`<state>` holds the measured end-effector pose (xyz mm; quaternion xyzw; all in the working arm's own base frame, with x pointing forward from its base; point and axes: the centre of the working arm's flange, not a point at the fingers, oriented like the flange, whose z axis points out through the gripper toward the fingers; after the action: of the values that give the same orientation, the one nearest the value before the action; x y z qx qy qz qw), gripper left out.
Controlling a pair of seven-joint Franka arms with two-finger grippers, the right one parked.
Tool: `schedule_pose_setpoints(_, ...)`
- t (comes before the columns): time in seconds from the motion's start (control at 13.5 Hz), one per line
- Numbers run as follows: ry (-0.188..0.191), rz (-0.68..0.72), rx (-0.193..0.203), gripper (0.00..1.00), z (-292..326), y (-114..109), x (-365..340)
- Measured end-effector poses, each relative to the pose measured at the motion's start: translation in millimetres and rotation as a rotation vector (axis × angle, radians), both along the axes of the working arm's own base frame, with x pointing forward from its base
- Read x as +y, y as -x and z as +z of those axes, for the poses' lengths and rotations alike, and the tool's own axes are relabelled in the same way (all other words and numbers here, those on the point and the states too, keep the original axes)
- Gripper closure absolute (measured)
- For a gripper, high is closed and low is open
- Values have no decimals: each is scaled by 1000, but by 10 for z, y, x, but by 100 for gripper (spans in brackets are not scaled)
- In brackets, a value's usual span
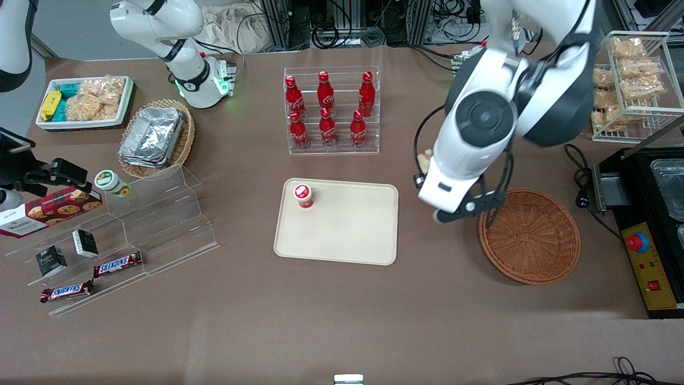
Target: Place sandwich from basket to tray
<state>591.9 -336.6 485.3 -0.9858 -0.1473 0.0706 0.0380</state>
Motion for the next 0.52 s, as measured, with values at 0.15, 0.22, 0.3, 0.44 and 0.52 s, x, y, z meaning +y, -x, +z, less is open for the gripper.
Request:
schedule_pose_setpoints(0.15,42,52,-10,83,-439,-145,-191)
schedule_pose_setpoints(0.22,52,67,-18,83,-673,-206,-278)
schedule_pose_setpoints(0.3,57,73,-22,83,-919,-237,-385)
schedule_pose_setpoints(0.44,51,80,-23,83,-1382,-219,-615)
schedule_pose_setpoints(0.52,47,82,-25,83,-1596,-188,-734)
